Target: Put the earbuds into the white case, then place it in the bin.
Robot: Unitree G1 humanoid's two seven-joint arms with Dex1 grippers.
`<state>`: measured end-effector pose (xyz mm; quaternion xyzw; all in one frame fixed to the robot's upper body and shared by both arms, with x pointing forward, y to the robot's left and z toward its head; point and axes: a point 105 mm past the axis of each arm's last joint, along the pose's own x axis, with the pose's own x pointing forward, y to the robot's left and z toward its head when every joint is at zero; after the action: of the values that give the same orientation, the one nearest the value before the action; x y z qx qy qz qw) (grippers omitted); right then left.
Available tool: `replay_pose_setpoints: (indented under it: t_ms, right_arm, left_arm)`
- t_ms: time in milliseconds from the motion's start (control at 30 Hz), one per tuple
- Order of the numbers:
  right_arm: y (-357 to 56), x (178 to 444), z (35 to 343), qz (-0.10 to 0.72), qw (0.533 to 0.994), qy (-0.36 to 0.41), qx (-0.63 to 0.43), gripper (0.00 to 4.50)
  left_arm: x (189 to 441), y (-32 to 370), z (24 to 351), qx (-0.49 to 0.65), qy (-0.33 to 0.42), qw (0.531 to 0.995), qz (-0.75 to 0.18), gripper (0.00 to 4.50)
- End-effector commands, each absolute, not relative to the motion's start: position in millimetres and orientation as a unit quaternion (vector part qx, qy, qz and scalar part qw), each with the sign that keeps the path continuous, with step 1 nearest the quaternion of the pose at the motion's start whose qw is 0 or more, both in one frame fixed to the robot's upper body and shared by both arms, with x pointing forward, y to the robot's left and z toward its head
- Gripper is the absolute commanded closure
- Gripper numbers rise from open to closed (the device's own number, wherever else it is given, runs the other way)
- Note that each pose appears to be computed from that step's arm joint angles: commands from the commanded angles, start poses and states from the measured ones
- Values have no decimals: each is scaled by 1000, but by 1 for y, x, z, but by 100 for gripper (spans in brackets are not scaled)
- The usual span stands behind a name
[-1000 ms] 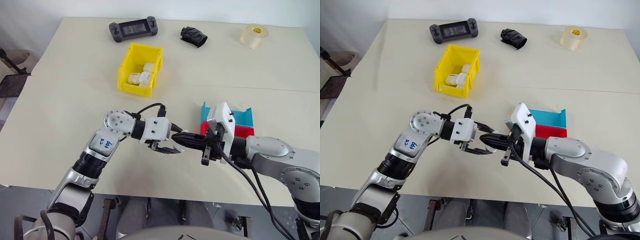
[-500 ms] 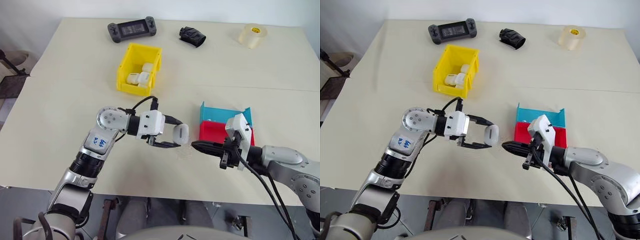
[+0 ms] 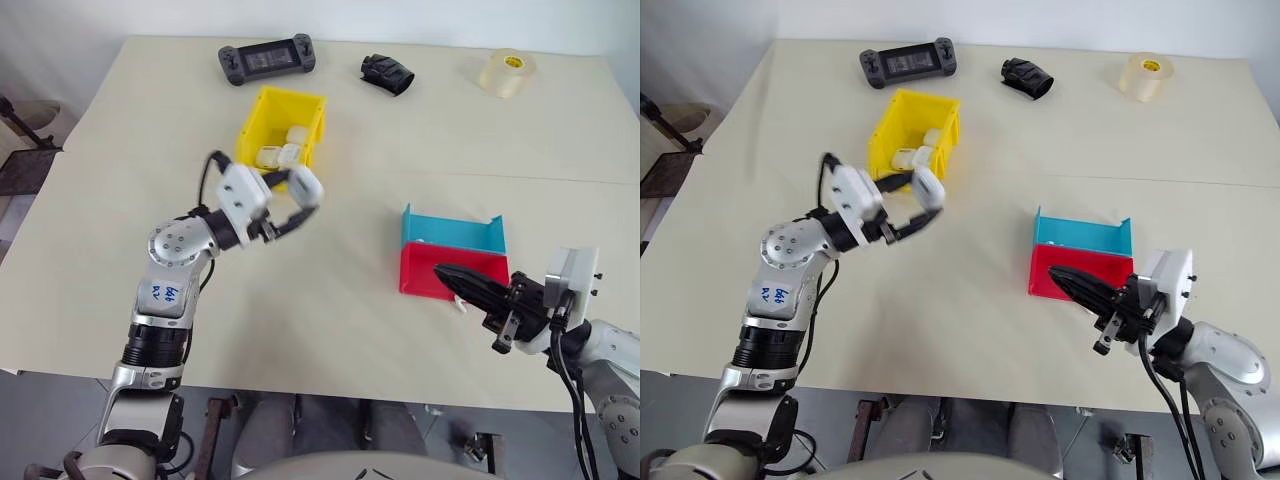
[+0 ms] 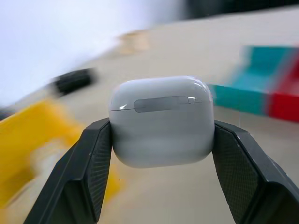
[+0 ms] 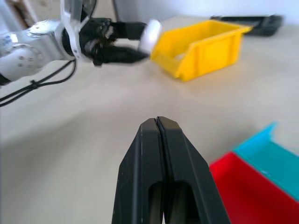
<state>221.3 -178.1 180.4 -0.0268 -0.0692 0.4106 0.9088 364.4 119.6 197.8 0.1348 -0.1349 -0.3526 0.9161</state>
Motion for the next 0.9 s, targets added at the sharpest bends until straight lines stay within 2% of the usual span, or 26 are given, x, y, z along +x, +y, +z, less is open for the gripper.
replay_pose_setpoints:
  t_ms: [33,133,233,400,567,767,900]
  right_arm:
    - [-191,220,192,380,918,-103,-54,447]
    - [-195,219,191,376,921,-90,-39,447]
    - [-197,219,187,365,925,-85,-68,395]
    - [-196,216,184,356,927,-81,-85,234]
    - [-194,215,187,351,927,-90,-97,67]
    - [-190,216,188,350,927,-93,-98,67]
    - [-186,215,188,352,927,-96,-91,64]
  left_arm:
    - [378,135,214,87,-147,942,-290,167]
    - [384,131,219,83,-156,942,-287,167]
    - [400,131,220,78,-154,949,-263,167]
    - [429,138,214,73,-139,967,-202,167]
    - [446,127,207,60,-120,968,-214,167]
    - [455,123,206,48,-109,969,-215,167]
    - [453,116,207,45,-113,965,-231,34]
